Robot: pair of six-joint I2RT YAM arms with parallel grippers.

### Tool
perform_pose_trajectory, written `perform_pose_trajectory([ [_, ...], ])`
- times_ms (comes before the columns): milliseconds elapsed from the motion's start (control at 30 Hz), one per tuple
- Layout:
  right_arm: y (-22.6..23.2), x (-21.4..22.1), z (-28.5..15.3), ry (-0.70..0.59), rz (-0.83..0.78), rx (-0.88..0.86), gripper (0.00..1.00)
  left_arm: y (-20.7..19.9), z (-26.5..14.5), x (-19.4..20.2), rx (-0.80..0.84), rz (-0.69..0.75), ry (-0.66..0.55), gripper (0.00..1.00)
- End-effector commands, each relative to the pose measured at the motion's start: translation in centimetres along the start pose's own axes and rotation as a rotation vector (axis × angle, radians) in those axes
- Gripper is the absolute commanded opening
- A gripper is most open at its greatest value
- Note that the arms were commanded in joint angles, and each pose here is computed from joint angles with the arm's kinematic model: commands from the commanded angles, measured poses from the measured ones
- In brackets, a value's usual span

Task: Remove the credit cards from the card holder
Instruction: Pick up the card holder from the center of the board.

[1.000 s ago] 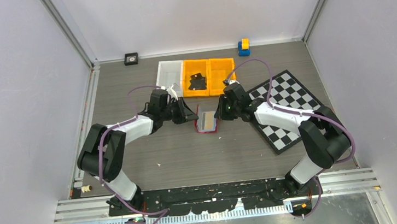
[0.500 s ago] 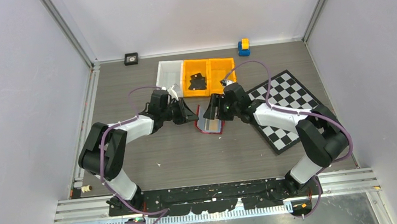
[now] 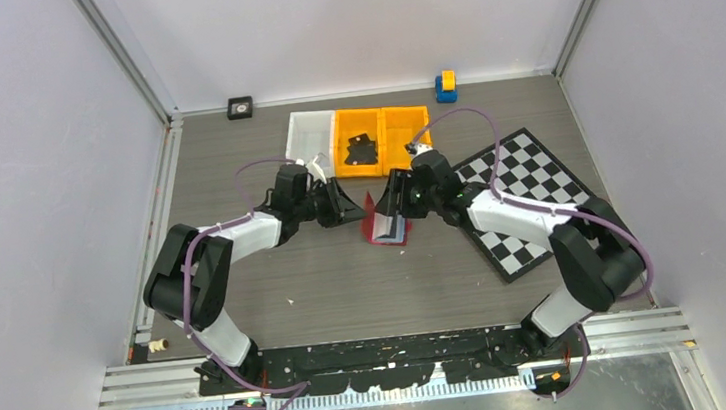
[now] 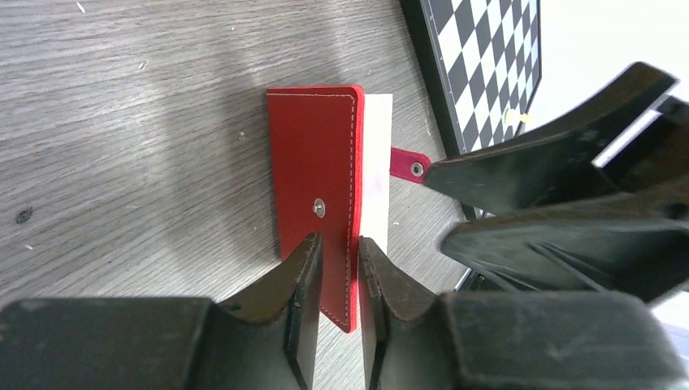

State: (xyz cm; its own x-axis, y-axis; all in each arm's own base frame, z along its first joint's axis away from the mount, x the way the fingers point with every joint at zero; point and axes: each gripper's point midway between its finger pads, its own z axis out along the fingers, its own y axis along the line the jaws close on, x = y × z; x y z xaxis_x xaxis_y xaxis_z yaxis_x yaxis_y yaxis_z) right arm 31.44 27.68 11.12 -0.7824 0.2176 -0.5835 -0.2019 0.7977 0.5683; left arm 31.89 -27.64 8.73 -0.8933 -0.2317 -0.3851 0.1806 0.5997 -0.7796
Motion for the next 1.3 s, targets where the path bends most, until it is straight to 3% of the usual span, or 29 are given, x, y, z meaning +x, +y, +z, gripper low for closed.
perform_pose_trajectory([
  [0,-0.2,0.4,1.9,0.042,0.025,0.011,0.55,-0.7,0.1,-0.4,0.031,0.019,-0.002,0.27],
  [133,-1.2,0.8,2.2,0.054,0.033,0.061,0.57,0.3,0.1,-0.5,-0.026,0.029,-0.006,0.56],
  [267,-1.9,0.9,2.3,0.056,0.042,0.093,0.62,0.6,0.2,0.0,-0.075,0.066,0.004,0.74],
  [433,-0.8,1.2,2.9,0.082,0.087,0.002,0.61,0.7,0.5,0.4,-0.118,0.101,0.026,0.77],
  [600,1.0,1.1,2.7,0.085,0.110,-0.112,0.49,0.4,0.7,0.5,-0.097,0.091,0.031,0.77],
  [733,1.7,0.8,2.7,0.072,0.138,-0.182,0.33,-0.5,0.7,0.5,-0.051,0.087,0.025,0.77],
  [1000,2.3,-0.1,3.6,0.059,0.161,-0.231,0.32,-1.0,0.0,0.4,-0.038,0.116,0.004,0.84],
  [1267,2.9,-0.4,4.9,0.079,0.185,-0.257,0.32,-0.5,0.6,0.9,-0.039,0.120,0.055,0.83],
])
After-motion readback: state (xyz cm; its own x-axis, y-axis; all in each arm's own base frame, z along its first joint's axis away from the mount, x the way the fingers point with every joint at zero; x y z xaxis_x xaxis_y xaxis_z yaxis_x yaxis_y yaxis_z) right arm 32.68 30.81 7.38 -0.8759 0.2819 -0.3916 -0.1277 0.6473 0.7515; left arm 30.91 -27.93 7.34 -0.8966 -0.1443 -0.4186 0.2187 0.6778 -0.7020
